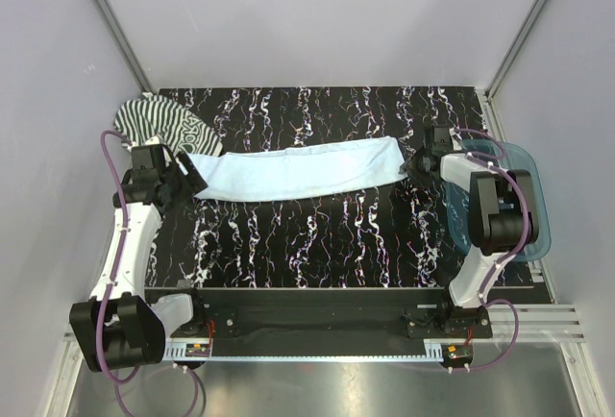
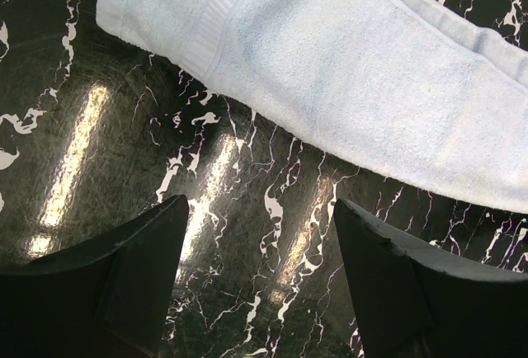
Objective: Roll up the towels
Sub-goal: Fold the towel
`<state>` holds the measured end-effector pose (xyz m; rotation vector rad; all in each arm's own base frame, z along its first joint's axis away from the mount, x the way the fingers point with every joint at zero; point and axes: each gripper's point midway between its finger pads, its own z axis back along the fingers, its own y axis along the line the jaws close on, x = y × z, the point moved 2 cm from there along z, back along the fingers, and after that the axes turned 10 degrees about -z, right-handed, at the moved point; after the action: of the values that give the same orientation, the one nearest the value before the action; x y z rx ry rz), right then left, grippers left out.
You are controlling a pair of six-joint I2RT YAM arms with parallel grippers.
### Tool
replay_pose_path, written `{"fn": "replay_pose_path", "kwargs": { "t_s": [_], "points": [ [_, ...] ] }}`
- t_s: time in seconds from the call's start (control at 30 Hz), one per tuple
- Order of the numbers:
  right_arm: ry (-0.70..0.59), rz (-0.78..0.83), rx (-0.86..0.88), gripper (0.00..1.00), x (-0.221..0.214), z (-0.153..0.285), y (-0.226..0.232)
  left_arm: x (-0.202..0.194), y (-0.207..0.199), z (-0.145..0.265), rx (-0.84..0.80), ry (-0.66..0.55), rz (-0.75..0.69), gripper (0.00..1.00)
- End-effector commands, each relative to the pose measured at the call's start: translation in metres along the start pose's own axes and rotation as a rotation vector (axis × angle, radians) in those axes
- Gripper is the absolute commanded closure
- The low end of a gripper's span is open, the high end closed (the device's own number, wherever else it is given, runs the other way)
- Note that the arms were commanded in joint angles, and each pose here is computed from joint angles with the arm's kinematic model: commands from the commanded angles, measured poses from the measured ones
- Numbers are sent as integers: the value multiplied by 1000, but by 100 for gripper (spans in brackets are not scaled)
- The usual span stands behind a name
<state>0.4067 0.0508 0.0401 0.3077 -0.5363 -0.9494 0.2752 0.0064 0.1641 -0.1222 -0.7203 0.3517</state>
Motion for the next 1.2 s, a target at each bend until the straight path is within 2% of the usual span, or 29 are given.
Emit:
{"fn": "replay_pose_path", "kwargs": {
  "t_s": [0.0, 0.17, 0.33, 0.43, 0.57, 0.67, 0.8, 0.97, 1.1, 1.17],
  "points": [
    [-44, 2, -2, 53, 13, -7, 6, 14, -7, 1, -30, -51, -18, 24],
    [-45, 10, -5, 62, 14, -15, 7, 12, -7, 0, -29, -43, -15, 24],
    [-52, 16, -1, 82, 17, -18, 11, 11, -7, -1, -30, -41, -15, 24],
    [-51, 26, 8, 100, 18, -15, 16, 11, -7, -1, -30, -41, -16, 24],
    [-73, 47, 3, 100, 25, 1, 18, 10, -9, -1, -35, -39, -24, 24],
    [-138, 57, -33, 100, 40, 23, 15, 9, -11, -1, -35, -39, -32, 24],
    [-195, -4, -18, 100, 68, 56, 8, 8, -13, 0, -33, -37, -40, 24],
    [-227, -21, -12, 100, 80, 83, 1, 7, -15, 1, -38, -37, -46, 24],
    [-239, -10, 35, 100, 85, 99, 14, 8, -17, 2, -43, -42, -56, 24],
    [-211, 13, 113, 100, 84, 103, 33, 8, -17, 2, -44, -41, -56, 24]
  ]
}}
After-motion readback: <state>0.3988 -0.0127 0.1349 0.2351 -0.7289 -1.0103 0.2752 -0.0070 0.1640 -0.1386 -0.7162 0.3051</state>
